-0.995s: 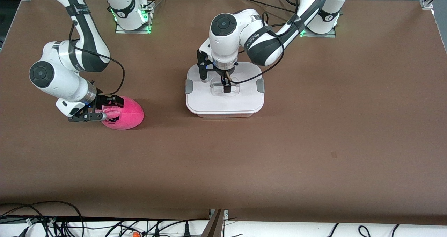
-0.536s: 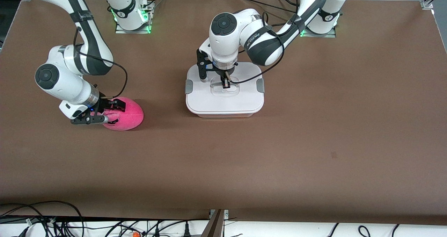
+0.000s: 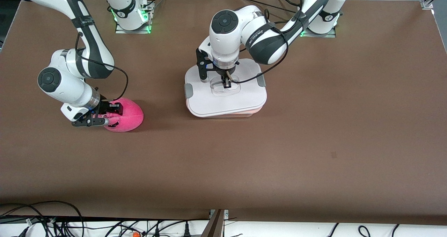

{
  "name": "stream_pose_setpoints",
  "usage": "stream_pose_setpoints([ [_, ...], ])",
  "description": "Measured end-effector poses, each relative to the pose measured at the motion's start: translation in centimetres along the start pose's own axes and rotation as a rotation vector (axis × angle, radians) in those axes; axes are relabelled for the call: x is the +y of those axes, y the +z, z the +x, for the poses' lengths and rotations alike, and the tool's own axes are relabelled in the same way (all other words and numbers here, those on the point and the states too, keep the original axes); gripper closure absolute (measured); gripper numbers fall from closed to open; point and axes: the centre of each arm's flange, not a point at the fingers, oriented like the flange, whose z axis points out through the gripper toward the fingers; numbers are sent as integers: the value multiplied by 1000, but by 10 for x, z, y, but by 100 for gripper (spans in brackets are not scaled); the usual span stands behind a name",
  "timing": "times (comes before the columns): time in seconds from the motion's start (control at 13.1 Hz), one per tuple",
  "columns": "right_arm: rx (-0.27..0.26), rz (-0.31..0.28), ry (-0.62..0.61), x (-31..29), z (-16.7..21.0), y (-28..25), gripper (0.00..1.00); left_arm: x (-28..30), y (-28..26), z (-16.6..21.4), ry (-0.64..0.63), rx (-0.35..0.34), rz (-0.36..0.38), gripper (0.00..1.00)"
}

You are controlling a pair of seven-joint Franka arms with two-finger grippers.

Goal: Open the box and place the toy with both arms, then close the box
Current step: 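Lift the white lid off the box with the left gripper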

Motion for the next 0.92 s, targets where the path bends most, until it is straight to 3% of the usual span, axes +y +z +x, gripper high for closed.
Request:
stream_pose_setpoints([
  [0.23, -3, -1, -16, 2, 0, -2, 63, -31, -26, -22, -68, -2, -15, 93],
  [0.38, -11, -1, -50, 3, 2, -11, 67, -74, -29, -57, -154, -9, -32, 93],
  [0.61, -43, 0, -88, 2, 9, -43, 86, -154, -31, -142, -303, -33, -65, 93],
  [0.92, -73, -2, -177, -31, 27, -127, 89, -233, -42, -258, -451, -45, -45, 93],
])
